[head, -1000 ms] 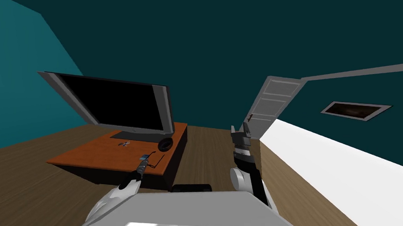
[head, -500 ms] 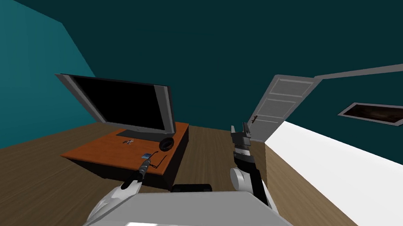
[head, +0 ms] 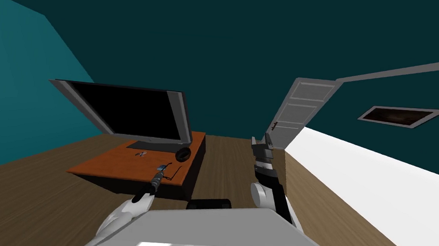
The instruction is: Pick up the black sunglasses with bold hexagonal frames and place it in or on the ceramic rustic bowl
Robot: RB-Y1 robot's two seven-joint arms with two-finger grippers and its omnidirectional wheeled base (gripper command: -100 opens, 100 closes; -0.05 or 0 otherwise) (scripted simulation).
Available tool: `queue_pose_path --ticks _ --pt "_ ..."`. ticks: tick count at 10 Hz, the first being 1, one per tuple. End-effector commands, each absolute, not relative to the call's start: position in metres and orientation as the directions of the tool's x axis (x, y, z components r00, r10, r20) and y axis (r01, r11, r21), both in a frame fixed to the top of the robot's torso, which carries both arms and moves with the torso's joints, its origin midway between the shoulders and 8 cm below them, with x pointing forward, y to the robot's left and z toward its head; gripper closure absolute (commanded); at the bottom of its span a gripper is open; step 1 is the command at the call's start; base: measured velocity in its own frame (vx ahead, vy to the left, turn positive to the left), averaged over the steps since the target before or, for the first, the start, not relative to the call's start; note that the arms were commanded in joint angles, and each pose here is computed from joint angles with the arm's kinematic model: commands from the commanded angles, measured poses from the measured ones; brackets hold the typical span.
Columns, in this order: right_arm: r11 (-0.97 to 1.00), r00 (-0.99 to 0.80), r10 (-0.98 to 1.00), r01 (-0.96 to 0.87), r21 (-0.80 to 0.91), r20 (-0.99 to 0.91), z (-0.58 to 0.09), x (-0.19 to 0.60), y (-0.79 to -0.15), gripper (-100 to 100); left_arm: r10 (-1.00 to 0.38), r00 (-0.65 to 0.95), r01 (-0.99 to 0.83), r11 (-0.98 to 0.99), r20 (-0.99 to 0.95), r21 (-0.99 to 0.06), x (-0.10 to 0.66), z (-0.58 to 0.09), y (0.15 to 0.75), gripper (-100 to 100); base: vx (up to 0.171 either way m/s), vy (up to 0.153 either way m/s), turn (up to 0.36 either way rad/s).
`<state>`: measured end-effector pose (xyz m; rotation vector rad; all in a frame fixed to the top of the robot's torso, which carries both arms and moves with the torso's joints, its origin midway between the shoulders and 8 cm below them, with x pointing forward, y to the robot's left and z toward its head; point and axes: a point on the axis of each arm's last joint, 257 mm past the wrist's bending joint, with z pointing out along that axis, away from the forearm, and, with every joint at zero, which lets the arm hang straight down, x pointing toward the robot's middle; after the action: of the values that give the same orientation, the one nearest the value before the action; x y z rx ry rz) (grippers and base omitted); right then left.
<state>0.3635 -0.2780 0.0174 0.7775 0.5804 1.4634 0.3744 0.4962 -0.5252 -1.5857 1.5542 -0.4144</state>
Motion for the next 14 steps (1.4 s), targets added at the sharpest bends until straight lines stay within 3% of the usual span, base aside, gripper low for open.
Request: queue_pose_path --ticks 1,8,14 --pt "-0.055 0.048 0.993 -0.646 0.761 0.112 0.017 0.364 -0.278 0 -0.935 0.198 -0.625 0.110 -0.293 -0.773 0.389 -0.514 0.500 100 -0.186 0.201 -0.138" --pt "-0.054 0.048 0.993 -0.646 0.762 0.112 0.017 0.364 -0.278 0 -0.959 0.249 -0.504 -0.008 -0.136 -0.864 0.465 -0.466 0.470 100 -0.141 0.149 -0.115" --pt "-0.055 0.048 0.993 -0.646 0.762 0.112 0.017 0.363 -0.278 0 -0.968 0.252 -0.445 -0.098 -0.019 -0.890 0.506 -0.444 0.434 100 -0.058 0.081 -0.050"
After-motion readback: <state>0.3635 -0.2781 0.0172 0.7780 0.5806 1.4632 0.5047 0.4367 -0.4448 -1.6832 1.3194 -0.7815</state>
